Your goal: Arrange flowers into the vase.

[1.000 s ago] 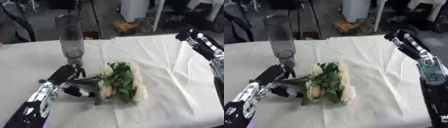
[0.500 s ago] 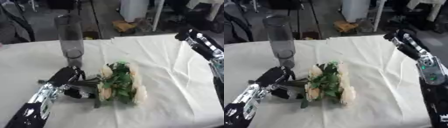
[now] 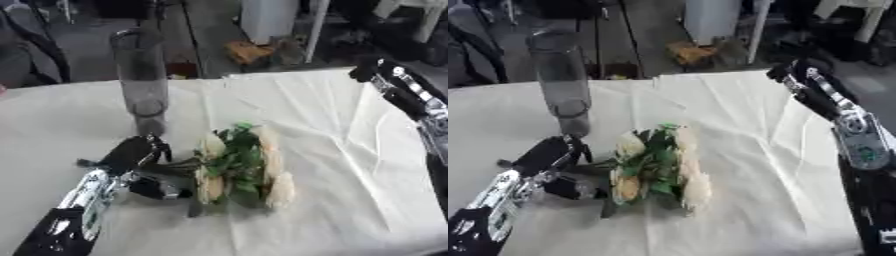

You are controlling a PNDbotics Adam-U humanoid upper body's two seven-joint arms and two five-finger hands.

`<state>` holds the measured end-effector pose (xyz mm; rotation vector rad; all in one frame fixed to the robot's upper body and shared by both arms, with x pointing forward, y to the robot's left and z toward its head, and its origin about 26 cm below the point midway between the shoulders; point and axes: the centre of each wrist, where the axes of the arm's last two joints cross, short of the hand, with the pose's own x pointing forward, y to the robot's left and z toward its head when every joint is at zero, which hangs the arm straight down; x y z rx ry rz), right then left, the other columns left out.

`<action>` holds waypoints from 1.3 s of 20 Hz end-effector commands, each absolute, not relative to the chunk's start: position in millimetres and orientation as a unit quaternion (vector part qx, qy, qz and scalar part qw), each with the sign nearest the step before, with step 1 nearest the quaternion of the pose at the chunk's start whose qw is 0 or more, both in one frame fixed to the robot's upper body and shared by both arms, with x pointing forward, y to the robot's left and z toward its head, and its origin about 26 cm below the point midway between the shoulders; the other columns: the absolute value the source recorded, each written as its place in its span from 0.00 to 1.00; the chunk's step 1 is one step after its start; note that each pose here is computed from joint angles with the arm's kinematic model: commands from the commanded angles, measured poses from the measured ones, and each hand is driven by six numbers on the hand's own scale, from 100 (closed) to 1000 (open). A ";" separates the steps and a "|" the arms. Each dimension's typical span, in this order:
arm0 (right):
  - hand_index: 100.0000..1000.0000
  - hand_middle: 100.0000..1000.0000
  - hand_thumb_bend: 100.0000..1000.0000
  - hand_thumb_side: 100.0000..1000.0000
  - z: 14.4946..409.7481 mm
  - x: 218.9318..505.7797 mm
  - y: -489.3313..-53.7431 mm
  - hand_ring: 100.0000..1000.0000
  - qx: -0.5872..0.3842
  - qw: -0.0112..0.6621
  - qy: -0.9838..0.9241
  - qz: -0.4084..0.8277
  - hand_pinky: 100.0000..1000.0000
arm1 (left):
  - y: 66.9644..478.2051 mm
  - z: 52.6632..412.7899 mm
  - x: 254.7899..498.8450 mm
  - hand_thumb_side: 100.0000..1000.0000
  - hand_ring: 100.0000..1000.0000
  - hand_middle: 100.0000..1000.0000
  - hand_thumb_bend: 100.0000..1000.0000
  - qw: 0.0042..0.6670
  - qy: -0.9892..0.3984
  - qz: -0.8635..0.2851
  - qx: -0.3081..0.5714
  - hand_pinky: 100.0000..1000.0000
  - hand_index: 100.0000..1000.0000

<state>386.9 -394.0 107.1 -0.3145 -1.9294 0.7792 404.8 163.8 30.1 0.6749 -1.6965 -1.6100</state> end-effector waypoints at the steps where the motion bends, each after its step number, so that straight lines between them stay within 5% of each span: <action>1: 0.90 0.66 0.00 0.78 121.4 389.7 -397.0 0.76 -0.137 0.481 -0.803 0.324 0.80 | 161.6 40.2 410.0 0.72 0.35 0.27 0.83 0.343 -0.673 -0.601 0.262 0.30 0.54; 26: 0.90 0.66 0.00 0.78 122.2 390.2 -395.3 0.76 -0.134 0.479 -0.804 0.325 0.80 | 160.3 38.7 415.3 0.73 0.35 0.27 0.83 0.341 -0.669 -0.602 0.272 0.31 0.54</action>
